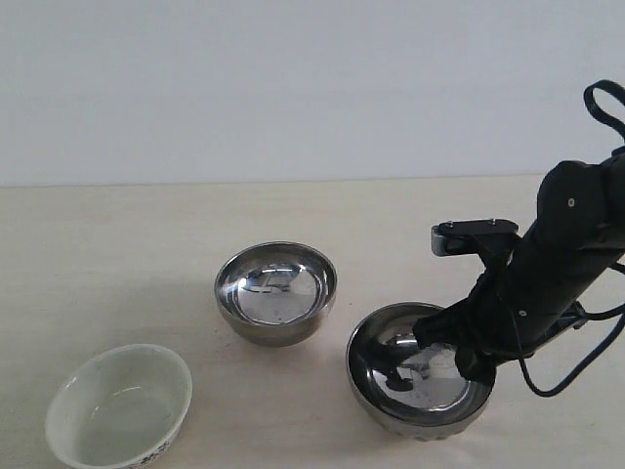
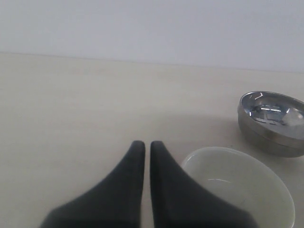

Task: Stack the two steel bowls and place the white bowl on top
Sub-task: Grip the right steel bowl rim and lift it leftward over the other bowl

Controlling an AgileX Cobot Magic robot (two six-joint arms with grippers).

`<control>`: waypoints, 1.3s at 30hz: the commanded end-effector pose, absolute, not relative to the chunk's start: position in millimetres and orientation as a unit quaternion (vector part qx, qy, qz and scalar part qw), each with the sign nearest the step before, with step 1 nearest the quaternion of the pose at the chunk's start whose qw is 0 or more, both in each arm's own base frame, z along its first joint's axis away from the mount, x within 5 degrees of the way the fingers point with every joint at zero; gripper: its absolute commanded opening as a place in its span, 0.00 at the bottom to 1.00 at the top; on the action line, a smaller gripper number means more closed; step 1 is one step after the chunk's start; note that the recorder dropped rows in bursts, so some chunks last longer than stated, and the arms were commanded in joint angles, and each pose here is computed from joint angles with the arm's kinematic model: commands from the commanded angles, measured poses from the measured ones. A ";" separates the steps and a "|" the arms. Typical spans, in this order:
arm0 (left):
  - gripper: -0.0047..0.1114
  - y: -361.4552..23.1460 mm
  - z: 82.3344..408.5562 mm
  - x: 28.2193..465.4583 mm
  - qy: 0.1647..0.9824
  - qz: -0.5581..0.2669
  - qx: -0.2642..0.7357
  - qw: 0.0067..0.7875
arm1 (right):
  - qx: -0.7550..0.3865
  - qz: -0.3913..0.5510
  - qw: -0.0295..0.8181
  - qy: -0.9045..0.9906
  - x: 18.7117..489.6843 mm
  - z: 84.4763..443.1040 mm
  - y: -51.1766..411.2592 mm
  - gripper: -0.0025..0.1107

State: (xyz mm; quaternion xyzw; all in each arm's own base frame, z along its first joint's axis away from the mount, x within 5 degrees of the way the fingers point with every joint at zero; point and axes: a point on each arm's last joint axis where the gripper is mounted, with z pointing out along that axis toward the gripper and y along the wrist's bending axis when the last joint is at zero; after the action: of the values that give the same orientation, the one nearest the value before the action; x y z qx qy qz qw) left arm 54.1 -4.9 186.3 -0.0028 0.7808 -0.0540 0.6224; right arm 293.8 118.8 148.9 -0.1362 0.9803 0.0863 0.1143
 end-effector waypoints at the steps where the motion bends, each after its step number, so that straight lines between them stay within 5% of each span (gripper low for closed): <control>1: 0.07 -4.7 185.4 54.1 0.780 -0.053 -0.004 0.623 | -0.157 0.079 0.118 0.977 292.0 159.8 116.9 0.02; 39: 0.07 -4.7 185.4 54.1 0.780 -0.053 -0.004 0.623 | -0.134 0.162 0.194 0.958 301.8 253.5 132.0 0.02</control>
State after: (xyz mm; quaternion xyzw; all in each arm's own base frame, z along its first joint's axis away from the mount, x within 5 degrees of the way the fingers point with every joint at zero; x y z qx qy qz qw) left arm 54.1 -4.9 186.3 -0.0028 0.7808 -0.0540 0.6224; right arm 299.8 129.2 238.6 -0.1363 0.9636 0.1451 0.1785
